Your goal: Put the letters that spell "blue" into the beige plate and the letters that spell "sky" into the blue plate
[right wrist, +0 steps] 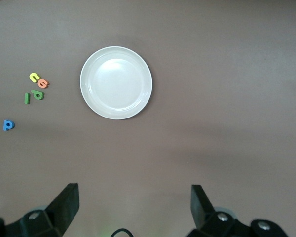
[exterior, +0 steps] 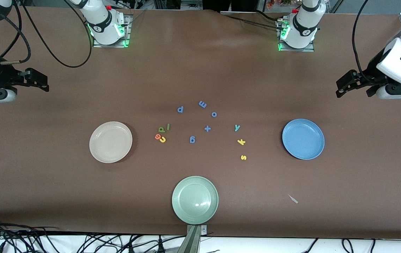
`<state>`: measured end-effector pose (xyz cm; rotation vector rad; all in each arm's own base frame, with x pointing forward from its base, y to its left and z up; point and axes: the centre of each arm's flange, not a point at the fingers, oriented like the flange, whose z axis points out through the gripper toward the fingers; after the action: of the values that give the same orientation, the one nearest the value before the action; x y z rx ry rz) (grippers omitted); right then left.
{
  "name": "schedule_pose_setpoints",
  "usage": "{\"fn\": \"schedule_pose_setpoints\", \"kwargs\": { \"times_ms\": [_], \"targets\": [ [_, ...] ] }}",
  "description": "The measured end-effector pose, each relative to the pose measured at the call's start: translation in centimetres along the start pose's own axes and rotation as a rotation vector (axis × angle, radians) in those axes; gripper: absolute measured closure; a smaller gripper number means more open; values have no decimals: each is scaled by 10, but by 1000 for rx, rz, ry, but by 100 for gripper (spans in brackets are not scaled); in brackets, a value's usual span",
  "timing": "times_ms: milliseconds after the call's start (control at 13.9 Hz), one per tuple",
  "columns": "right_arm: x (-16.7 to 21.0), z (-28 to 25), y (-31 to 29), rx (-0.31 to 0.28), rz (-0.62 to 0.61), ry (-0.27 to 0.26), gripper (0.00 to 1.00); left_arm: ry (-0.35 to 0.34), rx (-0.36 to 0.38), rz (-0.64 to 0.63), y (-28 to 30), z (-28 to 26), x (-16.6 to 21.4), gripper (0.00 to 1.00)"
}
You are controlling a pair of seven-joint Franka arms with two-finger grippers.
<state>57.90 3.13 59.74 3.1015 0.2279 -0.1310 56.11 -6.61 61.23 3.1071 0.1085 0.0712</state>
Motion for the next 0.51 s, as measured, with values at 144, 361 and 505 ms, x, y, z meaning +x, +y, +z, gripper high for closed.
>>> {"fn": "schedule_pose_setpoints", "kwargs": {
  "times_ms": [144,361,505],
  "targets": [
    [1,-1,0,-1,0,10,0,-16,3,0,-1,2,-2,0],
    [2,-1,0,-1,0,14,0,-41,8,-1,-1,4,-5,0],
    [2,-1,0,-1,0,14,0,-44,8,-4,-3,4,-5,0]
  ]
}}
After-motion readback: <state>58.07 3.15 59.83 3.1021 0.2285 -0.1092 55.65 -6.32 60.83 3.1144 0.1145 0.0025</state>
